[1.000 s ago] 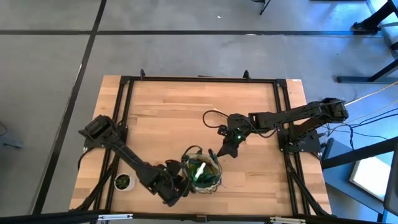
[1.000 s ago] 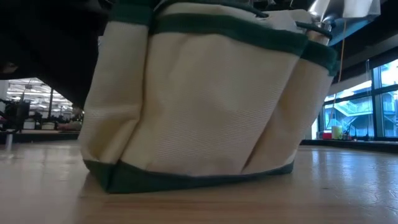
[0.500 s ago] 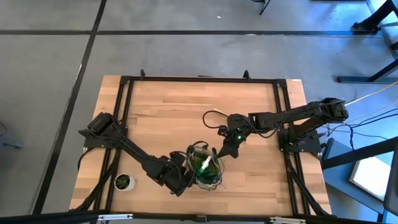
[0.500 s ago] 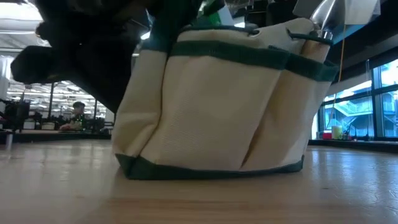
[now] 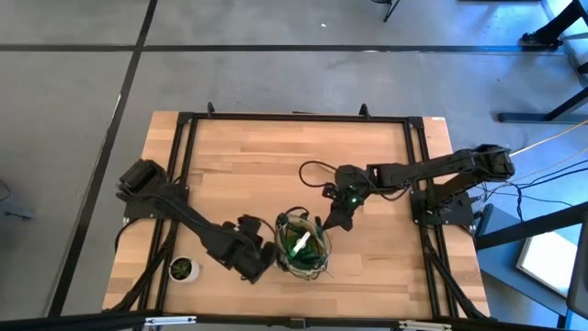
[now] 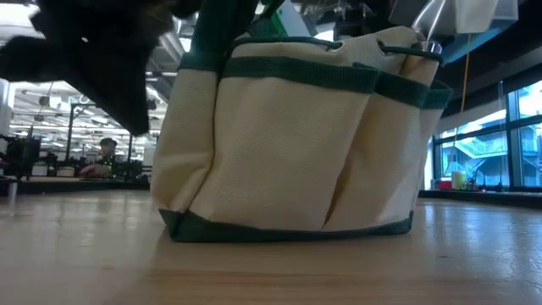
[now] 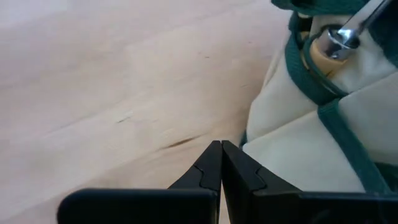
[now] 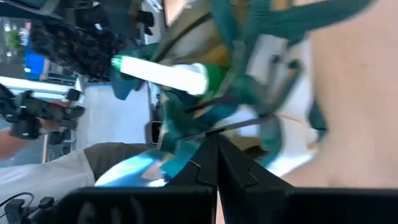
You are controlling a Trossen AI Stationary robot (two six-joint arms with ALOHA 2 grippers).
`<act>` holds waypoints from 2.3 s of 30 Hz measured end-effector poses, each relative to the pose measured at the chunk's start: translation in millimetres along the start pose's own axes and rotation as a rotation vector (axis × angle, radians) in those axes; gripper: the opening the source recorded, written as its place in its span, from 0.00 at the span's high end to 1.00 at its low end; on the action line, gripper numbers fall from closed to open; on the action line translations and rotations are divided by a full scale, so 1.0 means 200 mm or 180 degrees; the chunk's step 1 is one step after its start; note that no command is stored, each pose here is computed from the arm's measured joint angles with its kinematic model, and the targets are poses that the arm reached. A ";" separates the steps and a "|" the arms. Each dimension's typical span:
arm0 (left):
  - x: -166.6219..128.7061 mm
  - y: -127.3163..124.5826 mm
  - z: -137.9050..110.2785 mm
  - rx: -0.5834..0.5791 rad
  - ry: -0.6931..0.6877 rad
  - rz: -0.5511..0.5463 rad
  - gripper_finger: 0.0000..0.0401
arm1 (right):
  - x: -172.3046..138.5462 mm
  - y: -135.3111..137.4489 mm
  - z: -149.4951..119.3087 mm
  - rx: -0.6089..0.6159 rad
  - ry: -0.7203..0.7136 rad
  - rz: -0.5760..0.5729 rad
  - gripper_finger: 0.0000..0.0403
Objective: Pick & Place Garden tools in Gardening bag
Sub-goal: Put the brown hand rake into the gardening bag
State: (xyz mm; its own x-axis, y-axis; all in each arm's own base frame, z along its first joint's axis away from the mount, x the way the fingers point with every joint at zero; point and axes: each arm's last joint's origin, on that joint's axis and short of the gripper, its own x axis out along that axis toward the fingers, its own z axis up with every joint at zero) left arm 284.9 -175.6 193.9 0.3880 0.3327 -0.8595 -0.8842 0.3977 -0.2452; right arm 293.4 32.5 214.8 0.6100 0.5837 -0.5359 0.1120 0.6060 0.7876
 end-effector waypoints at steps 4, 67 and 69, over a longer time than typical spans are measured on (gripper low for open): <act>-0.10 0.06 0.01 -0.0093 -0.0071 -0.0117 1.00 | -0.04 -0.04 0.00 0.0034 0.0044 -0.0146 1.00; -0.32 0.24 0.97 0.1242 -0.0961 -0.1392 1.00 | -0.27 -0.75 0.20 0.0130 -0.0470 -0.2678 0.48; -0.32 0.24 0.97 0.1243 -0.0962 -0.1391 1.00 | -0.25 -0.76 0.20 0.0120 -0.0429 -0.2678 0.48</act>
State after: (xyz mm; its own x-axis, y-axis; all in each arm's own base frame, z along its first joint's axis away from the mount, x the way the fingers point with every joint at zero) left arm 268.3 -12.3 324.5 0.7962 0.2731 -0.5400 -0.4913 0.8127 -0.3134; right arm 277.6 -109.3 133.8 0.3998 -0.1234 -0.9082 0.5943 0.7893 0.1543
